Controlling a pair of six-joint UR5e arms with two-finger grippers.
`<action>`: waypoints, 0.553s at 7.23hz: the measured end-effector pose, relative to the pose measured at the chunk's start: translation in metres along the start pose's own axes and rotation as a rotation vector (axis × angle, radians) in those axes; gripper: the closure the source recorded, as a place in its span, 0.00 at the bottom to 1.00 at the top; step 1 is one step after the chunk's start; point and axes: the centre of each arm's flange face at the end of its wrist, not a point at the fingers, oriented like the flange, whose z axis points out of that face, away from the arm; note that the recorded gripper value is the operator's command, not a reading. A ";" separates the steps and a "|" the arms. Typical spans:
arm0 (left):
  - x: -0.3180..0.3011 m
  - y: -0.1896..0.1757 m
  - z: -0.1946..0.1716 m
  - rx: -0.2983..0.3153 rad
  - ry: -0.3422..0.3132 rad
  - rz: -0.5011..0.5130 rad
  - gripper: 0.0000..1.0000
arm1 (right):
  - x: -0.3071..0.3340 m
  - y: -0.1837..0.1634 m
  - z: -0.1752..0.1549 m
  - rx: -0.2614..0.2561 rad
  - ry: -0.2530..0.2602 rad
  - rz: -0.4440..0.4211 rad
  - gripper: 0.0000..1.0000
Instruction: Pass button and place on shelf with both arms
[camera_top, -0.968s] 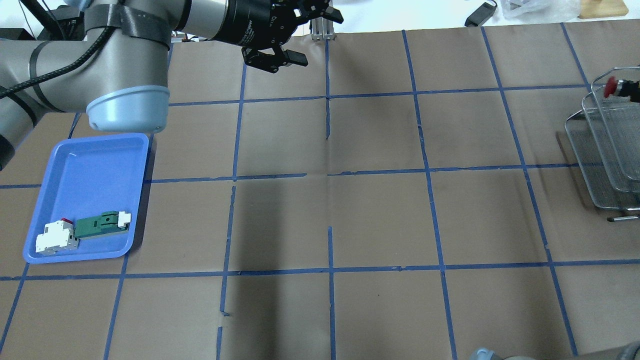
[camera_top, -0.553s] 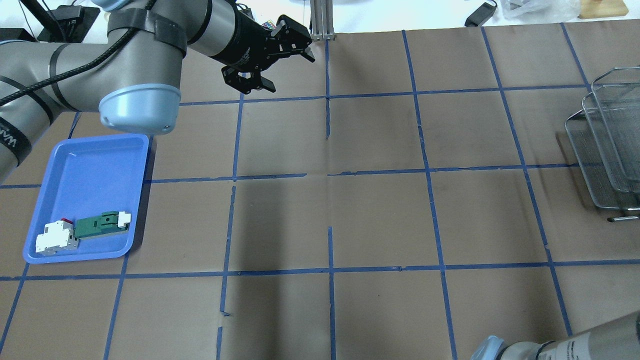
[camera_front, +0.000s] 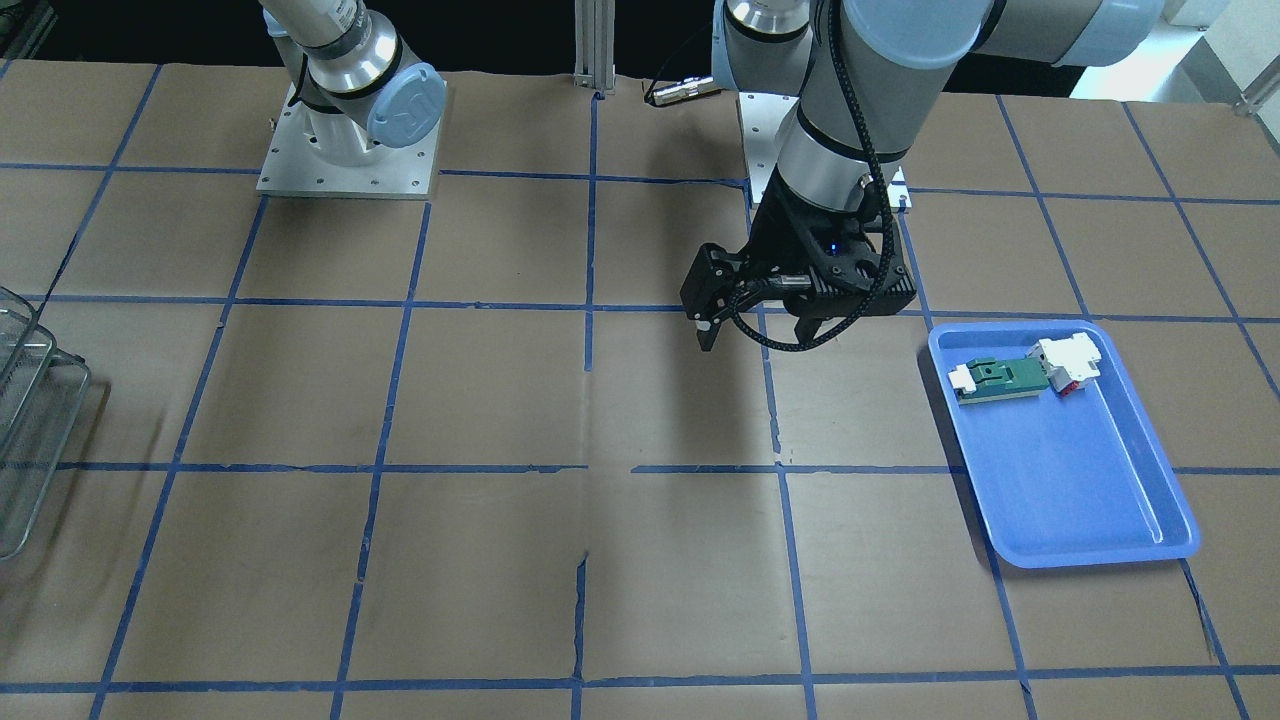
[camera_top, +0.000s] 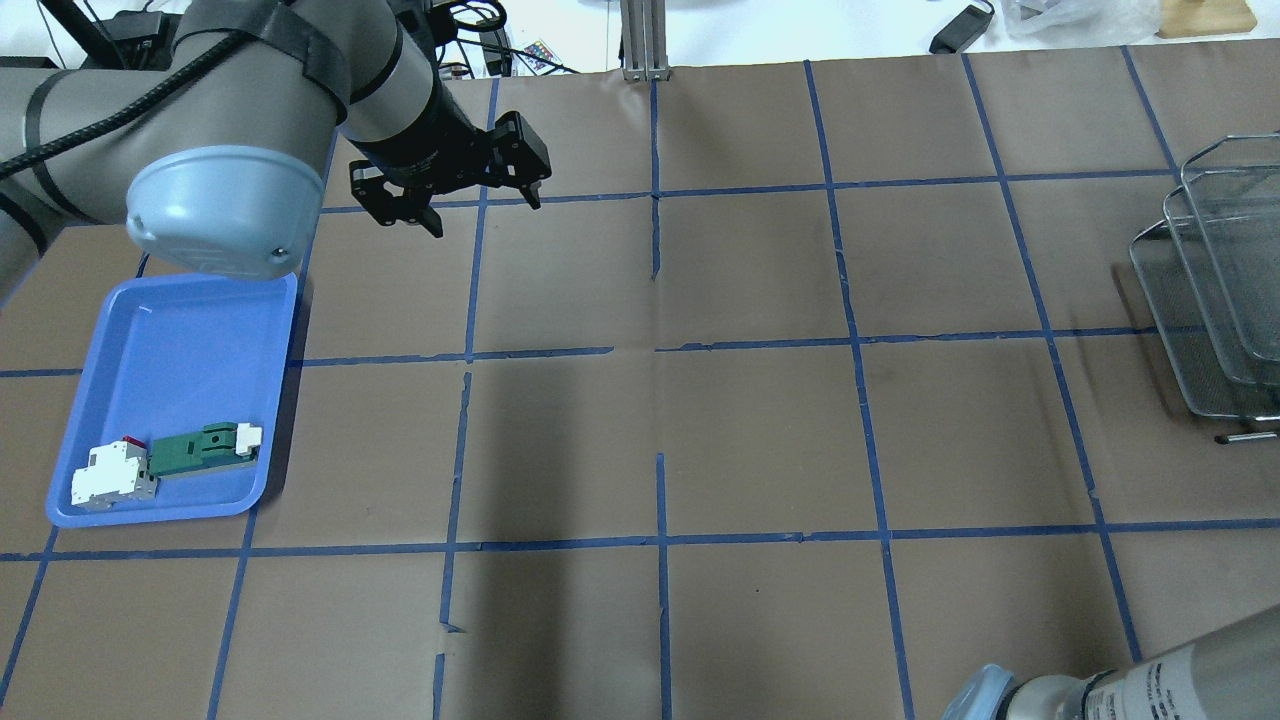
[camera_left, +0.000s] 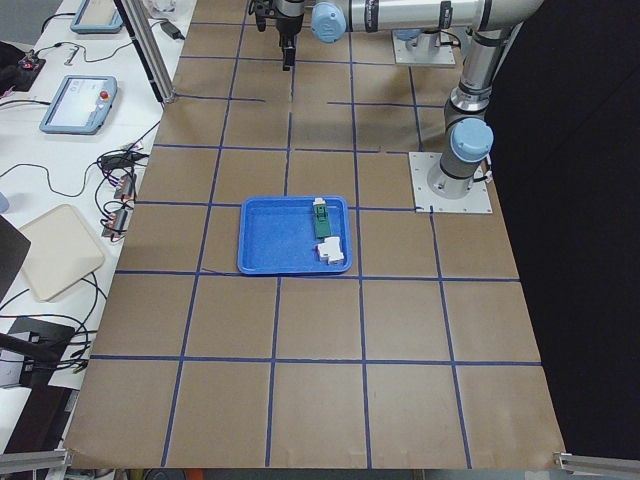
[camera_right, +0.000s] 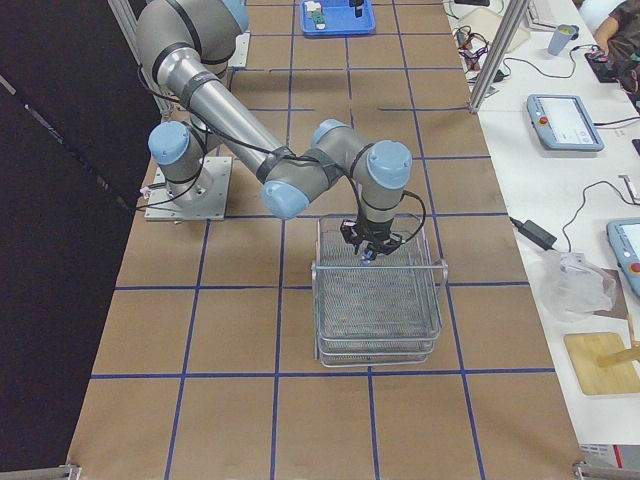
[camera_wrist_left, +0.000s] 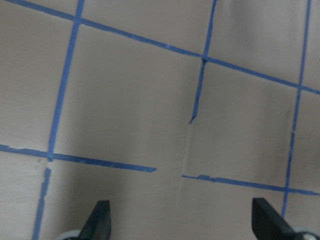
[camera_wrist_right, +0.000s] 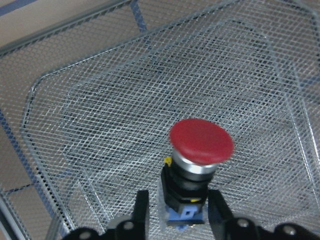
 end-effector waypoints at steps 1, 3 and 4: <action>-0.009 0.010 -0.006 -0.028 -0.054 0.047 0.00 | -0.001 -0.003 0.000 0.003 -0.006 0.018 0.08; -0.020 0.026 -0.016 -0.064 -0.101 0.092 0.00 | -0.007 -0.022 -0.012 0.013 -0.015 0.075 0.04; -0.020 0.032 -0.023 -0.085 -0.091 0.092 0.00 | -0.016 -0.051 -0.035 0.013 -0.010 0.120 0.01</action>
